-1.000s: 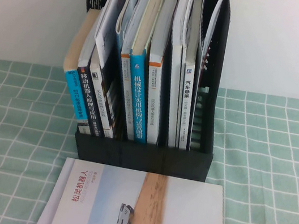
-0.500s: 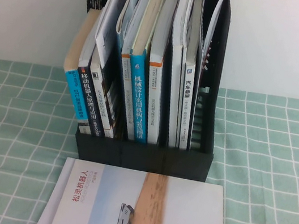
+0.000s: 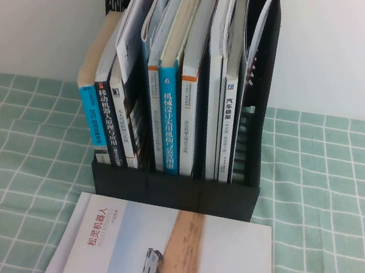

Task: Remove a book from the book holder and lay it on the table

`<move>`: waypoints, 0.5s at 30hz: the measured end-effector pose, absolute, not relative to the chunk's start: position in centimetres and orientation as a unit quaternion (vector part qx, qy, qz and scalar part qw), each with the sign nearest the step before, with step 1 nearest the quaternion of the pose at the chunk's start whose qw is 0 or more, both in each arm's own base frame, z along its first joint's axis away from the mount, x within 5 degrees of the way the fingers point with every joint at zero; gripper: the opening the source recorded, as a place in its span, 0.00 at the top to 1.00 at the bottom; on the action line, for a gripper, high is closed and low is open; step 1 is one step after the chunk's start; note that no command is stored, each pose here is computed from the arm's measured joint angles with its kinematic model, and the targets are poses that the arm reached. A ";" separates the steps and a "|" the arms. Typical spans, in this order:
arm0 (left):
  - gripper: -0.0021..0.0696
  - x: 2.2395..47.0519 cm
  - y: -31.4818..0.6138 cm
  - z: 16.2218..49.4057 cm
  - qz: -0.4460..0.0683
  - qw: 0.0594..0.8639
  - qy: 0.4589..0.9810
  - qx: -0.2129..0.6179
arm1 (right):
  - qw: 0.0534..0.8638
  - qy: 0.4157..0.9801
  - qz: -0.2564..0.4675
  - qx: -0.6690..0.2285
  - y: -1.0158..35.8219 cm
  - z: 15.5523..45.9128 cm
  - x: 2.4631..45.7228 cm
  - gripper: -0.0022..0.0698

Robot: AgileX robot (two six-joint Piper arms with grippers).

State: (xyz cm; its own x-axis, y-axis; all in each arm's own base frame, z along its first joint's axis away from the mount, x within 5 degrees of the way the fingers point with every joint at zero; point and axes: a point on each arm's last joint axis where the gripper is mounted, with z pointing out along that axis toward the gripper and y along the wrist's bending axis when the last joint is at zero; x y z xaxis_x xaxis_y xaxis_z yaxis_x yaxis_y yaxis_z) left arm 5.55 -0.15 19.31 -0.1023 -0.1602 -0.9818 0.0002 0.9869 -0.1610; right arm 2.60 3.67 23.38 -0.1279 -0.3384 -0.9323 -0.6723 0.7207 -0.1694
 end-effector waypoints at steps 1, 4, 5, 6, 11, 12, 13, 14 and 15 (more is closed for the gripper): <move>0.97 5.6 -0.1 19.0 -0.061 0.664 0.743 -0.062 | 0.564 0.736 0.148 -0.343 3.7 23.4 2.6 0.97; 0.97 5.5 -0.1 18.5 -0.055 0.648 0.757 -0.069 | 0.564 0.736 0.148 -0.343 3.7 23.4 2.6 0.97; 0.97 5.5 -0.1 18.3 -0.053 0.641 0.763 -0.065 | 0.564 0.736 0.148 -0.343 3.7 23.4 2.6 0.97; 0.97 5.5 -0.1 18.1 -0.052 0.632 0.771 -0.063 | 0.564 0.736 0.148 -0.343 3.7 23.4 2.6 0.97; 0.97 5.3 -0.2 17.3 -0.051 0.597 0.799 -0.057 | 0.564 0.736 0.148 -0.343 3.7 23.4 2.6 0.97; 0.97 5.3 -0.2 17.3 -0.050 0.597 0.799 -0.056 | 0.564 0.736 0.148 -0.343 3.7 23.4 2.6 0.97; 0.97 5.3 -0.2 17.3 -0.050 0.597 0.799 -0.056 | 0.564 0.736 0.148 -0.343 3.7 23.4 2.6 0.97; 0.97 5.3 -0.2 17.3 -0.050 0.597 0.799 -0.056 | 0.564 0.736 0.148 -0.343 3.7 23.4 2.6 0.97; 0.97 5.3 -0.2 17.3 -0.050 0.596 0.799 -0.056 | 0.564 0.736 0.148 -0.343 3.7 23.4 2.6 0.97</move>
State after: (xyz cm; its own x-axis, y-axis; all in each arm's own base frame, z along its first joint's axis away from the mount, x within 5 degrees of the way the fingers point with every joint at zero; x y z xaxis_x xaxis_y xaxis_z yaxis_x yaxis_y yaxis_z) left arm 5.26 -0.25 17.30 -0.2832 -0.1487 -0.9475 -0.0301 0.9888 -0.1462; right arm 2.60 3.67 23.38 -0.1279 -0.3384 -0.9323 -0.6723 0.7207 -0.1694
